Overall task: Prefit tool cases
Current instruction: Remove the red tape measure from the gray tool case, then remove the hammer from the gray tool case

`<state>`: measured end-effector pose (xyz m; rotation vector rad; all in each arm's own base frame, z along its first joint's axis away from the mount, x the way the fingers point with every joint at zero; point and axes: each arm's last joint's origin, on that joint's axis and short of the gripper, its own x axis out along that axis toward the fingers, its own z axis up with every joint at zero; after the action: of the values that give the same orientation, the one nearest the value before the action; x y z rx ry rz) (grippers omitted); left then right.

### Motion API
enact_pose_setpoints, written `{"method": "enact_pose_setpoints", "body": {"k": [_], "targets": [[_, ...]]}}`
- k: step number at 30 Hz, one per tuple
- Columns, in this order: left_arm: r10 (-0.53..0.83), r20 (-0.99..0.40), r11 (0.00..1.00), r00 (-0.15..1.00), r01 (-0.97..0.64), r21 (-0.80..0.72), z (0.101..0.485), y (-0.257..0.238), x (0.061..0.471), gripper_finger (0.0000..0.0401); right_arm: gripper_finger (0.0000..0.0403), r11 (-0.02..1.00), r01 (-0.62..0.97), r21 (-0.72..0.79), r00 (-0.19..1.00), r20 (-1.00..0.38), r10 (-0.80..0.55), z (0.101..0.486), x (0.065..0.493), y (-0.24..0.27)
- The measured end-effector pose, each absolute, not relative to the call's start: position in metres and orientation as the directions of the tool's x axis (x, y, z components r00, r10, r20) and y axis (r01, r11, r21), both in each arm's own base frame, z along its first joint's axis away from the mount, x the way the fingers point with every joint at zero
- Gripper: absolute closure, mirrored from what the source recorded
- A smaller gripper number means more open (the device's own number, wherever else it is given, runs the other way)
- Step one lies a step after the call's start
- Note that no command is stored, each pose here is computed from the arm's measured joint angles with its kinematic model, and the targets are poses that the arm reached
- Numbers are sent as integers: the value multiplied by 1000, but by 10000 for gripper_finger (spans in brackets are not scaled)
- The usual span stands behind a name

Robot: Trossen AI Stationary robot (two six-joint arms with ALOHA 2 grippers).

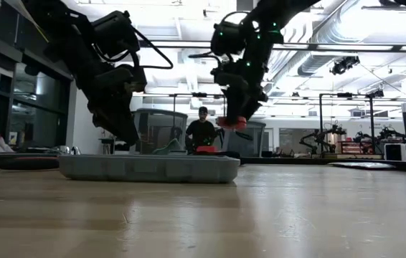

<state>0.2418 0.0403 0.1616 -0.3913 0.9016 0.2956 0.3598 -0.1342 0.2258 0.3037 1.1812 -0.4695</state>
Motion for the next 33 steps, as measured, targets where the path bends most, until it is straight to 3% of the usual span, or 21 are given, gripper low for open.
{"method": "enact_pose_setpoints", "body": {"k": [7, 15, 18, 21, 27, 33], "targets": [[84, -806, 888, 585, -411, -206, 161, 40, 242, 259, 153, 796, 606, 2, 279, -937, -210, 217, 347, -158], [76, -813, 890, 577, -407, -205, 161, 38, 241, 259, 153, 704, 710, 23, 143, -983, -112, 141, 307, -143], [71, -816, 893, 573, -401, -204, 160, 36, 241, 259, 153, 683, 729, 44, 166, -980, -114, 134, 299, -132], [68, -816, 897, 574, -394, -202, 160, 35, 241, 259, 151, 690, 719, 77, 205, -973, -104, 140, 293, -119], [69, -816, 906, 574, -378, -189, 160, 35, 241, 259, 81, 656, 738, 160, 357, -917, -178, 180, 284, -110], [69, -815, 906, 575, -378, -189, 161, 35, 241, 259, 68, 636, 750, 184, 416, -878, -236, 205, 274, -107]]}}
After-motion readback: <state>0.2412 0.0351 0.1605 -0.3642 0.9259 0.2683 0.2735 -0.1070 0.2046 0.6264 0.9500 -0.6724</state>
